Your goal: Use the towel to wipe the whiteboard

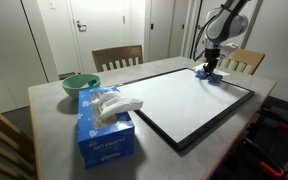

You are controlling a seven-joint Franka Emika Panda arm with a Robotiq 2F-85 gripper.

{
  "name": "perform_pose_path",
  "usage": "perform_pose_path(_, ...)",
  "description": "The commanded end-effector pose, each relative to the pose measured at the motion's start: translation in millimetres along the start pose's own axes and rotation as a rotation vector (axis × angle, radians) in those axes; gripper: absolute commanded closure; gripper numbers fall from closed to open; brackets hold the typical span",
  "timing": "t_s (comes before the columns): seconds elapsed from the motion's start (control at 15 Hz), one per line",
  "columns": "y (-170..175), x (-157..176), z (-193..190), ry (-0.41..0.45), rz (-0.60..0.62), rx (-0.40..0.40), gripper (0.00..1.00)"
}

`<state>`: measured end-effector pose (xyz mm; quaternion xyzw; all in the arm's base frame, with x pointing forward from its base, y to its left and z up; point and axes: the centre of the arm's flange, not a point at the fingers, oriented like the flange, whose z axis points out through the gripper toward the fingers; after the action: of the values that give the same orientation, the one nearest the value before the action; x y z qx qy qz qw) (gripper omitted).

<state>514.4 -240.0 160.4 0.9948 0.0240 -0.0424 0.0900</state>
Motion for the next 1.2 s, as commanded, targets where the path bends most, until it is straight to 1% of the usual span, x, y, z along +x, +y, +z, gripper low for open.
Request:
perform_pose_path(0.0, 12, 37, 9, -0.049, -0.01, 0.004, 0.96)
perform_pose_path(0.27, 15, 57, 9, -0.085, -0.016, 0.009, 0.96)
perform_pose_path(0.6, 12, 74, 5, -0.104, -0.03, 0.025, 0.96)
perform_pose_path(0.73, 8, 78, 6, -0.107, -0.032, 0.039, 0.96)
perform_pose_path(0.87, 6, 78, 8, -0.132, -0.021, 0.045, 0.96)
perform_pose_path(1.13, 4, 74, 6, -0.162, 0.001, 0.021, 0.96)
